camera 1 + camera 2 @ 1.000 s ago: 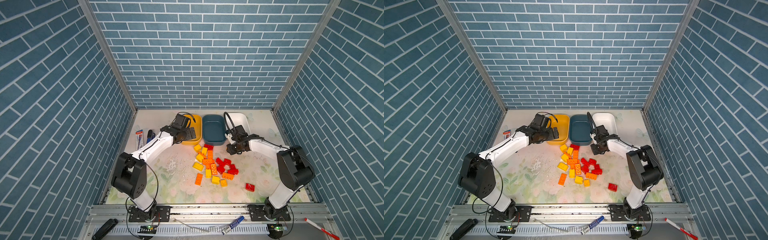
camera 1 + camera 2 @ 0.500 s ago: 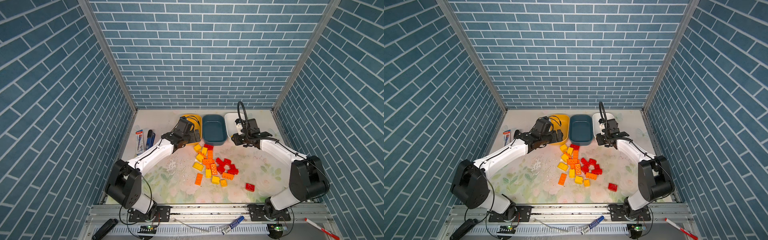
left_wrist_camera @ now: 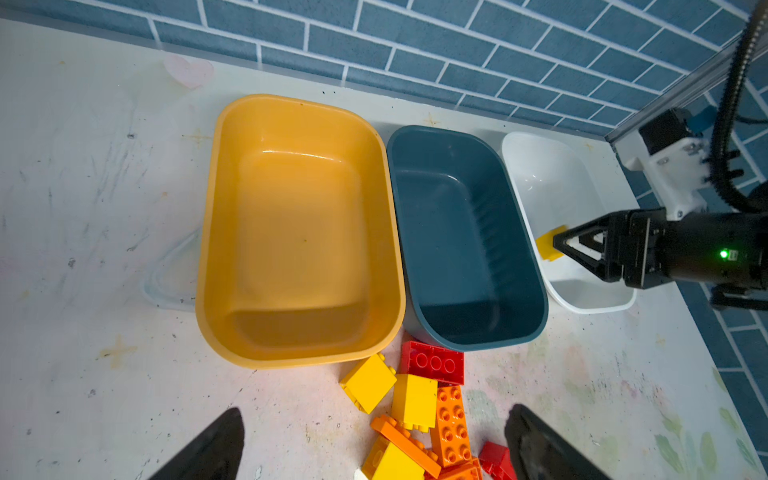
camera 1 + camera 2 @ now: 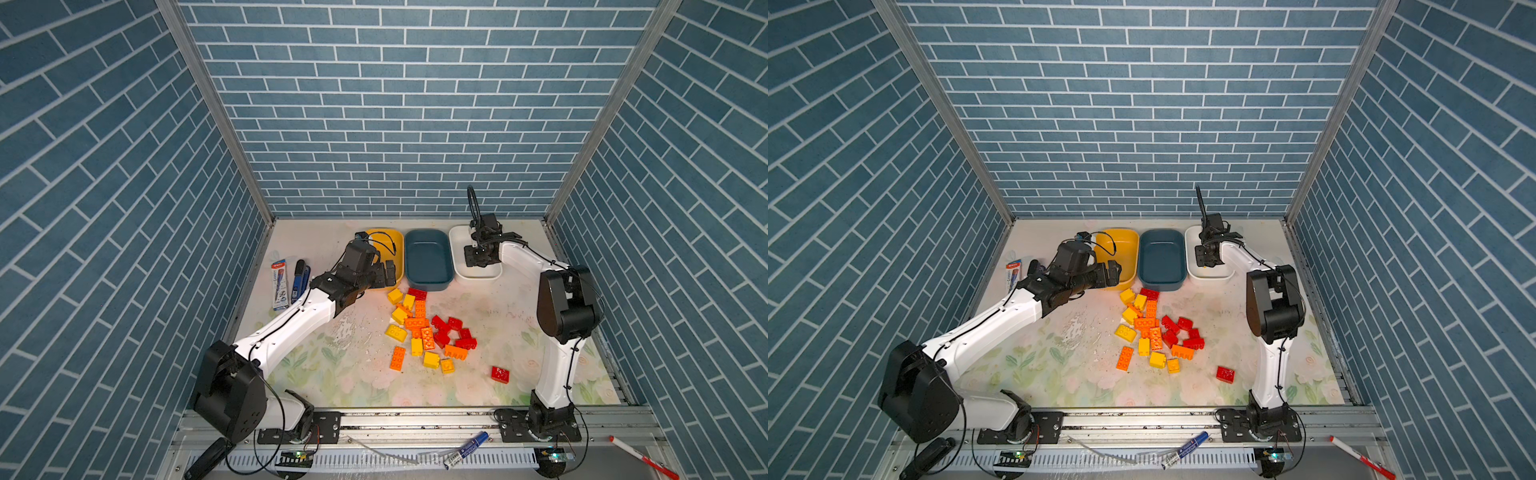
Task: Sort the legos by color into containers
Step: 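Carry the yellow brick into the white tub and release it, then move the right gripper to the lone red brick nearest the robot and grasp it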
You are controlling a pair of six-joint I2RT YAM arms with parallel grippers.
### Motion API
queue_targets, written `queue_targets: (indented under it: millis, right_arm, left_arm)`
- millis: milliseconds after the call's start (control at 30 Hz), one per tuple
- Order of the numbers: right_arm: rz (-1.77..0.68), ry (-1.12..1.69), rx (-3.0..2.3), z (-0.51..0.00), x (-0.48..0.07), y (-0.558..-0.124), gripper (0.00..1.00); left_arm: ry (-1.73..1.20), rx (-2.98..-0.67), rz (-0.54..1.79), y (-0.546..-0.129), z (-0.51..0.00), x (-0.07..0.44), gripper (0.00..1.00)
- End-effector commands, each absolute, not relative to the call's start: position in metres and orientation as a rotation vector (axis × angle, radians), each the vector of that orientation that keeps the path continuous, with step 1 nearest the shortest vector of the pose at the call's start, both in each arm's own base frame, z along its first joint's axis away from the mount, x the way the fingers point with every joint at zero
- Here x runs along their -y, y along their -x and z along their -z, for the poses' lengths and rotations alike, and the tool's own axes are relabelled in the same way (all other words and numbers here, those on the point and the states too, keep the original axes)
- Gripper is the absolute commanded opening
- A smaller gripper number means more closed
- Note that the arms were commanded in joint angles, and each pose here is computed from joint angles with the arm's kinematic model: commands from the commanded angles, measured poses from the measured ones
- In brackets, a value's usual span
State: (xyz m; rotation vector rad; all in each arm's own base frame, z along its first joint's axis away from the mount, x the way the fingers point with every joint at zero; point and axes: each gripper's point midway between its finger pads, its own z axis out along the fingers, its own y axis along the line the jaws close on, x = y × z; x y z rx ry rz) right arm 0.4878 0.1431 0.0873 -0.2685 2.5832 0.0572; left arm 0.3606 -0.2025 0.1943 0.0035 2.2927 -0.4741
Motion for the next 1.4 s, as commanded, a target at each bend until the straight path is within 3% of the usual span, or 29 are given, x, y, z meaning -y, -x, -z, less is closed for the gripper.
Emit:
queue_targets:
  millis: [0,133,300,333,567,733,1000,1167,1367]
  right_arm:
    - [-0.061,0.235,-2.573,-0.116,-0.143,-0.483,0.58]
    - [-0.072,0.170,-2.567,-0.129,-0.134,-0.445,0.65]
    - [-0.082,0.090,-2.591,-0.137,-0.119,-0.360,0.72]
    - [-0.081,0.060,-2.606,-0.138,-0.113,-0.340,0.98]
    - [-0.155,-0.294,-2.774,-0.111,-0.073,-0.203,0.99]
    - [-0.292,-0.497,-2.934,-0.080,-0.074,-0.135,0.98]
    - [-0.258,-0.532,-3.068,-0.063,-0.073,-0.101,0.98]
    - [-0.329,-0.513,-3.053,-0.054,-0.089,-0.114,0.91]
    - [-0.140,-0.457,-3.060,-0.043,-0.080,-0.120,0.83]
  left_arm:
    - [-0.041,-2.280,0.507,-0.355,-0.195,0.208,0.99]
    - [-0.073,-2.287,0.518,-0.351,-0.194,0.217,0.99]
    - [-0.128,-2.237,0.554,-0.346,-0.210,0.234,0.99]
    - [-0.134,-2.226,0.561,-0.346,-0.212,0.236,0.99]
    - [-0.141,-2.181,0.582,-0.342,-0.219,0.238,0.99]
    - [-0.140,-2.176,0.581,-0.339,-0.218,0.236,0.99]
    - [-0.112,-2.182,0.583,-0.337,-0.213,0.234,0.99]
    - [-0.099,-2.194,0.586,-0.337,-0.208,0.234,0.99]
    - [-0.095,-2.209,0.553,-0.336,-0.205,0.229,0.99]
